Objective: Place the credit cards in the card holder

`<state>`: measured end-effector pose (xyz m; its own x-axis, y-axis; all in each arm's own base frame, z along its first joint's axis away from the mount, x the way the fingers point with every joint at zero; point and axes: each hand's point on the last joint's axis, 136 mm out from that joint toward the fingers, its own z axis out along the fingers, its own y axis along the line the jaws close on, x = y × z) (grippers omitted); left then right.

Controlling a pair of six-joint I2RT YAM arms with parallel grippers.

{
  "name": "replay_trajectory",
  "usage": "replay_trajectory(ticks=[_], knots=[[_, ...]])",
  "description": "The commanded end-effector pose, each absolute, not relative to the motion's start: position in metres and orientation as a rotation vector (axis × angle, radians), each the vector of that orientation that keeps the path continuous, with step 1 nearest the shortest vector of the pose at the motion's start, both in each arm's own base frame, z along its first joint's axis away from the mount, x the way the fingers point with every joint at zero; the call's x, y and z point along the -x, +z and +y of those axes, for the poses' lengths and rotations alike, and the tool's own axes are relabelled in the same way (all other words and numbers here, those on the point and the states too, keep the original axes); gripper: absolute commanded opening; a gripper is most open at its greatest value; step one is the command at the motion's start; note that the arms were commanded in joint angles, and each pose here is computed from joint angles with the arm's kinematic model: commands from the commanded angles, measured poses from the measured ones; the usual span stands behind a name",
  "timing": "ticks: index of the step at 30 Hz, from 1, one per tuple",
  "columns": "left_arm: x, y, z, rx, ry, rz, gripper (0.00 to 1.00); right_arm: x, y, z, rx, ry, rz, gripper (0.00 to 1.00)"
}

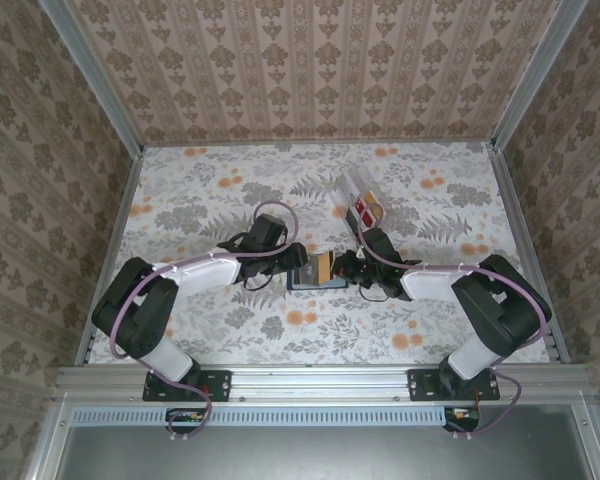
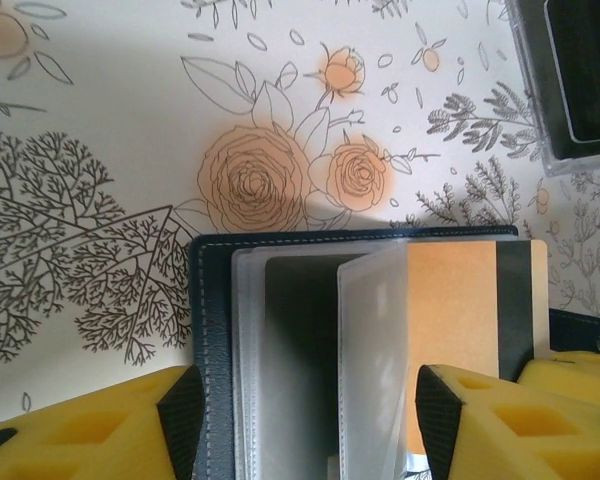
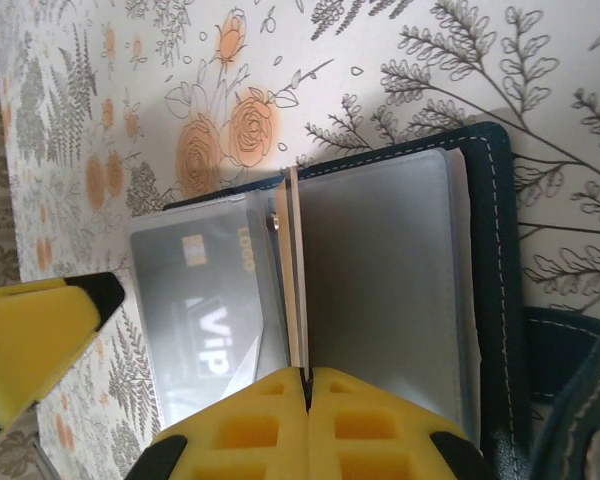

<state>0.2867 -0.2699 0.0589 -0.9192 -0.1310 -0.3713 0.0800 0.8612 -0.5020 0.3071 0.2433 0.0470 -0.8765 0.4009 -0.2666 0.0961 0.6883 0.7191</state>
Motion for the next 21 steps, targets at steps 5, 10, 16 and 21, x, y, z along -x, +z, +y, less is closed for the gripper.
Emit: replay_trajectory(ticks=[5,10,16,21], knots=[[-0.281,0.035,-0.272,0.02,-0.68,2.73,0.54,-0.303,0.048,0.243,-0.401,1.068,2.492,0.0],[-0.279,0.025,-0.27,0.023,-0.657,2.76,0.47,-0.306,0.059,0.242,-0.397,1.076,2.468,0.0],[-0.277,0.016,-0.269,0.017,-0.63,2.786,0.36,-0.304,0.058,0.244,-0.402,1.098,2.473,0.0],[-0.276,0.014,-0.269,0.019,-0.631,2.793,0.35,-0.3,0.045,0.242,-0.428,1.092,2.495,0.0]])
